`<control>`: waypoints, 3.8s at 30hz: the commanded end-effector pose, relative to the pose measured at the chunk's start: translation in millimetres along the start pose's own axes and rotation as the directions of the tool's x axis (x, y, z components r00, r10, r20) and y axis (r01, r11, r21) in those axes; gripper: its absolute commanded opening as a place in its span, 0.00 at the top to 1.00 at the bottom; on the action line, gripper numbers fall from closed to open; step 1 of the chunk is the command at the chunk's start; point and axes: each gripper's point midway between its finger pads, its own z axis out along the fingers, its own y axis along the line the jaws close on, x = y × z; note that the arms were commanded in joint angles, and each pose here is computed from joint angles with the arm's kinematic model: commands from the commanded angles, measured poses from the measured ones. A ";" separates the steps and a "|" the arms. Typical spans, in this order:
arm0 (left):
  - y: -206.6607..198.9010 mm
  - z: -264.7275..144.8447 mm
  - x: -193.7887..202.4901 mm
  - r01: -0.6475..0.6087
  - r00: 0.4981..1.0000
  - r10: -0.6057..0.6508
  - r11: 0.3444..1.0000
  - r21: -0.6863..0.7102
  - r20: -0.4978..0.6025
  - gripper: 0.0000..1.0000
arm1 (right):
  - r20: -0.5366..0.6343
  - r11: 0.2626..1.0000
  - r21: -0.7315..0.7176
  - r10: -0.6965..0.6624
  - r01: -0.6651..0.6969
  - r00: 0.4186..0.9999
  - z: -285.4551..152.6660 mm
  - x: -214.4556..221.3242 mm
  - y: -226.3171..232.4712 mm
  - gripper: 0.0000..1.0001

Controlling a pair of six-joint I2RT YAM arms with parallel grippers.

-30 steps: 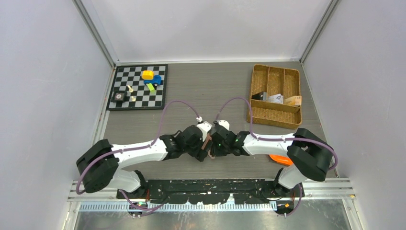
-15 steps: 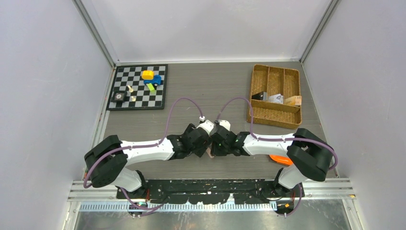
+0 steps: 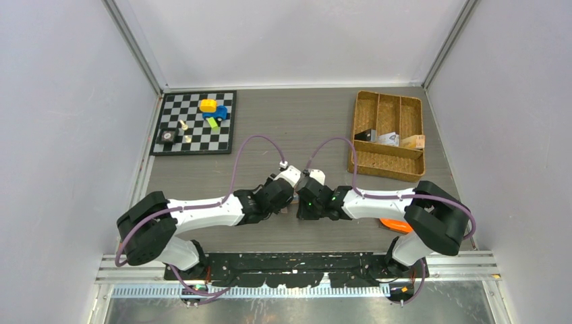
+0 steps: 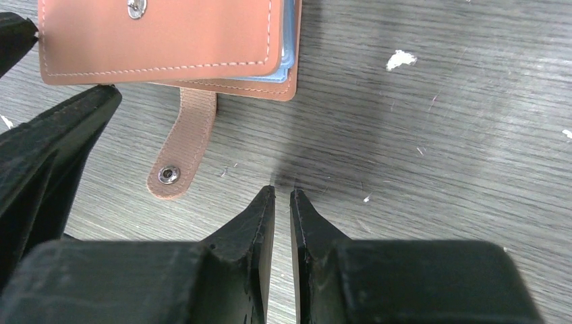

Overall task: Put the credit cards into the card holder
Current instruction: Open the card holder at the center of the board.

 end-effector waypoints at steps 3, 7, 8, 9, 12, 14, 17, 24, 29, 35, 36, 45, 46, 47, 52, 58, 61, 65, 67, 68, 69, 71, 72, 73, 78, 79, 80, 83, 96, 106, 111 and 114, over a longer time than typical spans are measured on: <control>5.0 -2.7 -33.8 -0.007 0.993 0.010 1.000 -0.025 0.117 0.61 | 0.037 0.999 0.050 0.010 -0.012 0.999 -3.5 -1.2 -14.3 0.80; 6.4 0.7 -41.3 -0.027 0.988 0.033 0.999 -0.042 0.150 0.61 | 0.056 0.998 0.053 0.018 -0.021 0.998 -8.1 -4.0 -16.4 0.80; 6.6 1.4 -41.4 -0.038 0.987 0.045 0.998 -0.045 0.153 0.61 | 0.061 0.998 0.055 0.019 -0.023 0.998 -9.3 -4.3 -17.5 0.79; 6.2 2.4 -45.4 -0.040 0.984 0.047 0.998 -0.045 0.172 0.61 | 0.069 0.998 0.057 0.022 -0.026 0.997 -10.7 -5.6 -18.7 0.79; 3.0 7.2 -49.5 -0.071 0.977 0.078 0.997 -0.040 0.199 0.61 | 0.086 0.998 0.055 0.028 -0.033 0.996 -14.7 -7.5 -20.1 0.79; -0.1 11.4 -49.9 -0.095 0.974 0.100 0.995 -0.034 0.203 0.62 | 0.094 0.998 0.054 0.031 -0.037 0.995 -17.2 -8.7 -20.9 0.78; -2.9 18.1 -48.3 -0.128 0.972 0.133 0.991 -0.037 0.194 0.67 | 0.107 0.998 0.055 0.034 -0.040 0.994 -20.6 -10.8 -22.3 0.78; -1.6 23.5 -48.1 -0.149 0.973 0.158 0.987 -0.061 0.170 0.92 | 0.147 0.998 0.037 0.047 -0.053 0.988 -29.7 -17.7 -21.8 0.77; -7.5 8.1 -58.7 0.030 0.991 -0.028 0.999 -0.014 0.131 1.00 | 0.189 0.997 0.028 0.061 -0.068 0.980 -44.3 -31.5 -17.0 0.70; -37.9 -10.9 -61.2 0.316 0.949 -0.314 0.943 0.101 -0.032 1.00 | 0.243 0.995 -0.038 0.101 -0.095 0.965 -72.4 -54.0 -1.6 0.67; -41.7 -12.1 -60.5 0.355 0.935 -0.352 0.928 0.113 -0.049 1.00 | 0.253 0.993 -0.053 0.113 -0.103 0.961 -77.5 -57.5 1.2 0.67; -50.4 -5.9 -47.7 0.581 0.813 -0.561 0.799 0.155 -0.154 1.00 | 0.301 0.979 -0.077 0.203 -0.188 0.932 -87.4 -72.6 -7.4 0.62; -49.3 -3.6 -43.1 0.597 0.801 -0.575 0.787 0.152 -0.170 1.00 | 0.283 0.977 -0.087 0.212 -0.196 0.935 -83.3 -70.6 -7.2 0.62; -47.3 -0.6 -38.1 0.613 0.789 -0.587 0.776 0.150 -0.183 1.00 | 0.265 0.973 -0.102 0.226 -0.206 0.937 -79.0 -68.6 -6.8 0.63; -39.4 7.8 -20.4 0.665 0.742 -0.629 0.733 0.142 -0.231 1.00 | 0.214 0.960 -0.181 0.250 -0.213 0.944 -62.6 -66.8 6.0 0.63; -31.8 8.7 -17.0 0.678 0.731 -0.638 0.721 0.144 -0.244 1.00 | 0.178 0.963 -0.190 0.227 -0.193 0.957 -47.5 -65.7 16.0 0.65; -30.3 9.5 -16.5 0.686 0.723 -0.642 0.712 0.150 -0.255 1.00 | 0.162 0.957 -0.212 0.232 -0.196 0.959 -40.4 -65.5 22.8 0.65; -28.5 10.5 -17.9 0.689 0.720 -0.645 0.708 0.154 -0.256 1.00 | 0.147 0.955 -0.203 0.246 -0.214 0.958 -25.7 -63.1 20.3 0.65; -27.8 11.9 -16.6 0.690 0.718 -0.645 0.707 0.152 -0.261 1.00 | 0.140 0.953 -0.200 0.258 -0.228 0.956 -18.3 -61.9 18.4 0.66; -27.3 12.7 -15.0 0.690 0.718 -0.644 0.708 0.150 -0.265 1.00 | 0.143 0.950 -0.209 0.264 -0.232 0.954 -16.6 -63.9 19.9 0.66; -26.7 13.3 -13.4 0.691 0.717 -0.644 0.708 0.147 -0.268 1.00 | 0.145 0.950 -0.207 0.265 -0.233 0.953 -14.4 -64.5 19.5 0.66; -25.4 14.2 -11.7 0.691 0.716 -0.643 0.708 0.144 -0.271 1.00 | 0.145 0.952 -0.193 0.267 -0.237 0.953 -9.0 -63.9 16.1 0.66; -24.6 14.4 -11.1 0.690 0.716 -0.642 0.709 0.144 -0.272 1.00 | 0.145 0.952 -0.187 0.269 -0.241 0.952 -6.7 -64.0 14.8 0.66; -23.3 14.4 -10.9 0.690 0.717 -0.642 0.710 0.144 -0.272 1.00 | 0.142 0.952 -0.178 0.274 -0.248 0.951 -3.6 -63.3 12.5 0.66; -15.7 16.4 -9.0 0.683 0.722 -0.635 0.717 0.137 -0.275 1.00 | 0.130 0.952 -0.138 0.290 -0.272 0.948 10.9 -59.0 1.7 0.66; -13.8 17.0 -9.2 0.681 0.724 -0.634 0.720 0.136 -0.273 1.00 | 0.125 0.951 -0.132 0.296 -0.280 0.947 13.4 -57.9 -0.2 0.67; -11.8 17.2 -8.5 0.677 0.727 -0.629 0.724 0.132 -0.274 1.00 | 0.122 0.951 -0.126 0.299 -0.284 0.947 15.3 -57.0 -1.3 0.67; -4.9 19.1 -4.3 0.660 0.739 -0.615 0.742 0.114 -0.277 1.00 | 0.115 0.950 -0.106 0.304 -0.293 0.946 19.0 -54.5 -5.2 0.68; 20.7 32.0 15.7 0.556 0.800 -0.514 0.829 0.060 -0.308 1.00 | 0.114 0.949 -0.118 0.304 -0.291 0.946 29.6 -58.0 -3.4 0.68; 24.4 38.6 16.9 0.475 0.846 -0.422 0.874 0.099 -0.326 1.00 | 0.115 0.952 -0.083 0.304 -0.296 0.946 47.1 -63.0 -15.4 0.69; 37.4 36.0 -3.3 0.402 0.887 -0.363 0.911 0.094 -0.284 1.00 | 0.108 0.953 -0.046 0.303 -0.300 0.947 54.0 -58.3 -25.5 0.71; 47.9 35.9 -9.7 0.341 0.910 -0.311 0.937 0.069 -0.275 1.00 | 0.105 0.953 -0.038 0.304 -0.301 0.947 55.4 -56.9 -27.9 0.71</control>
